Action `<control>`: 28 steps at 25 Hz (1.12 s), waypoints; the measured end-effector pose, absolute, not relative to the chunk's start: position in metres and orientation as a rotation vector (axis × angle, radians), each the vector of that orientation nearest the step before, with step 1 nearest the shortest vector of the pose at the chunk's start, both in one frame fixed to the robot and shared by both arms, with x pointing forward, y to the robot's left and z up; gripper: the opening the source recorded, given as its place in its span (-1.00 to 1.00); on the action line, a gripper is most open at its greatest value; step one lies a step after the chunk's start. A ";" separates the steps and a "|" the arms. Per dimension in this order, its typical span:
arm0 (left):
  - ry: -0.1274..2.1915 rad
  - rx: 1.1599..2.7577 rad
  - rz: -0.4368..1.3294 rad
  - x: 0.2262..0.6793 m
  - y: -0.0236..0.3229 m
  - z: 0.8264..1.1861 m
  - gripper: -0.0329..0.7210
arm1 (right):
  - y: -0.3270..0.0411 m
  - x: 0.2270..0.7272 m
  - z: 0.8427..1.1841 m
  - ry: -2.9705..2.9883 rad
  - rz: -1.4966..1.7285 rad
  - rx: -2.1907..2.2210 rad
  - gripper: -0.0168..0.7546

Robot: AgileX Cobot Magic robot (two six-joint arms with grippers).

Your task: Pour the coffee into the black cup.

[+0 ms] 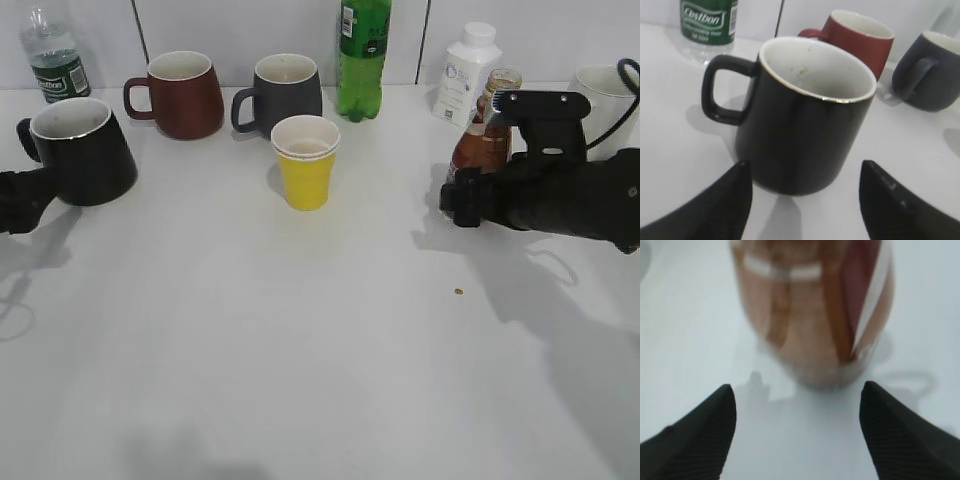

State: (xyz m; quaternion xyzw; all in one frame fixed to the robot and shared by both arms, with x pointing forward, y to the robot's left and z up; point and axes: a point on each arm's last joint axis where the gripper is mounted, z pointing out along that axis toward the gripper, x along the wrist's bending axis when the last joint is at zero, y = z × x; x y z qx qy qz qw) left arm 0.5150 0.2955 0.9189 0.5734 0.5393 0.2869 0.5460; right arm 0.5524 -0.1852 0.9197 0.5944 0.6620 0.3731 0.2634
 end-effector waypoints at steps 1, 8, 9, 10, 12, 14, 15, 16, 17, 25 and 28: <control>1.294 1.364 0.674 0.514 0.295 0.920 0.44 | -0.185 0.551 0.922 1.796 1.008 1.614 0.61; 1.359 1.460 0.615 0.505 0.276 0.934 0.44 | -0.184 0.539 0.928 1.903 0.958 1.689 0.60; 1.378 1.467 0.600 0.503 0.274 0.936 0.44 | -0.184 0.537 0.929 1.926 0.947 1.702 0.60; 1.399 1.480 0.585 0.501 0.271 0.937 0.44 | -0.184 0.535 0.931 1.944 0.939 1.712 0.60; 1.419 1.510 0.576 0.496 0.266 0.942 0.44 | -0.183 0.529 0.935 1.991 0.917 1.736 0.60; 1.435 1.549 0.575 0.491 0.262 0.946 0.44 | -0.183 0.523 0.941 2.029 0.908 1.740 0.59; 1.430 1.561 0.579 0.488 0.259 0.950 0.44 | -0.183 0.521 0.944 2.047 0.902 1.745 0.59; 1.443 1.571 0.577 0.486 0.258 0.951 0.44 | -0.183 0.518 0.948 2.061 0.902 1.745 0.59; 1.464 1.576 0.572 0.483 0.257 0.953 0.44 | -0.184 0.516 0.953 2.067 0.908 1.743 0.59; 1.647 1.623 0.561 0.470 0.245 0.980 0.44 | -0.183 0.503 0.989 2.193 0.890 1.685 0.59; 1.788 1.610 0.517 0.470 0.237 1.002 0.40 | -0.182 0.500 1.004 2.235 0.880 1.655 0.59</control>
